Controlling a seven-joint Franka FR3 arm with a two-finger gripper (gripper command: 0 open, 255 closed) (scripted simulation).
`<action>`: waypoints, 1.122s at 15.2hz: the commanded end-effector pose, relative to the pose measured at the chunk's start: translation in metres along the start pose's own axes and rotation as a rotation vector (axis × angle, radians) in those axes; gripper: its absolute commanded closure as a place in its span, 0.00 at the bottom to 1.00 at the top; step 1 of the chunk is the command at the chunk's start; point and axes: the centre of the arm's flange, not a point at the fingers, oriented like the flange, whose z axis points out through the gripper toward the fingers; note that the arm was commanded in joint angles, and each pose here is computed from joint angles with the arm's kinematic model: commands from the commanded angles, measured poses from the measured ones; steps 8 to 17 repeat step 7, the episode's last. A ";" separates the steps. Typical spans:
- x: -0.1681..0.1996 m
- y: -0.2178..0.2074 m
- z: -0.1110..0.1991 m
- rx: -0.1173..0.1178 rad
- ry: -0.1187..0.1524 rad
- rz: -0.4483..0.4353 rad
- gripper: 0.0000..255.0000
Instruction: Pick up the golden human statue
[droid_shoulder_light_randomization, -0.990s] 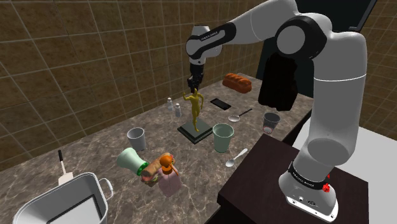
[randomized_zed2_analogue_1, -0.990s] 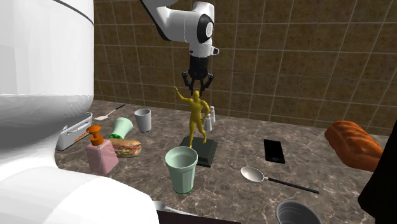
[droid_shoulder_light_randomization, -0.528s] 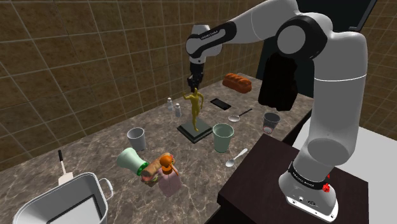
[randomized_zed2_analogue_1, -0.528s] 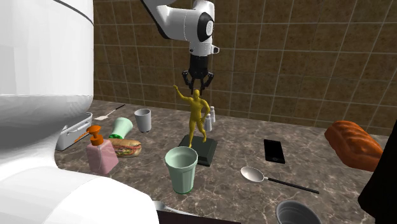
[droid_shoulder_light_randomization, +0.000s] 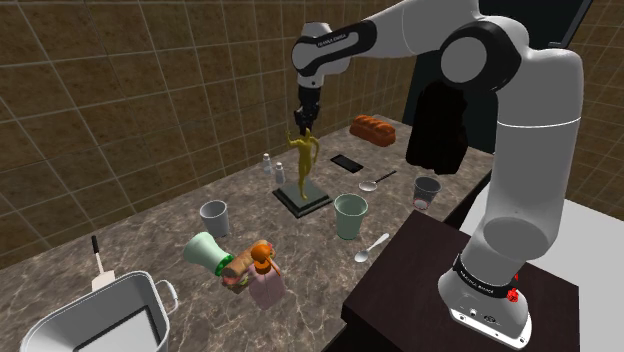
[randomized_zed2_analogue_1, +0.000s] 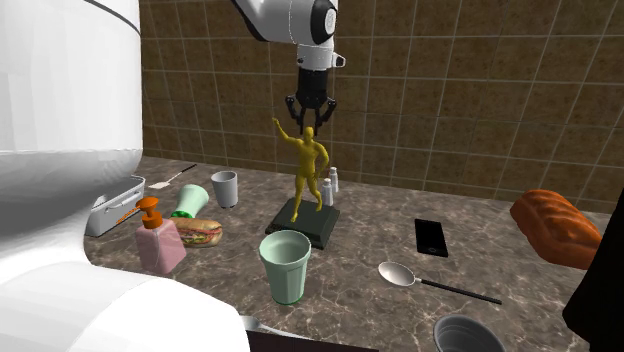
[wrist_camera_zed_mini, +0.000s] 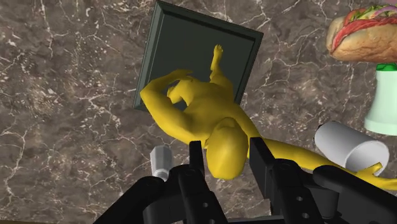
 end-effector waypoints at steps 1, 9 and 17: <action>0.001 -0.001 -0.011 0.000 0.001 0.000 1.00; 0.002 -0.003 -0.033 0.000 0.001 0.000 1.00; 0.002 -0.003 -0.033 0.000 0.001 0.000 1.00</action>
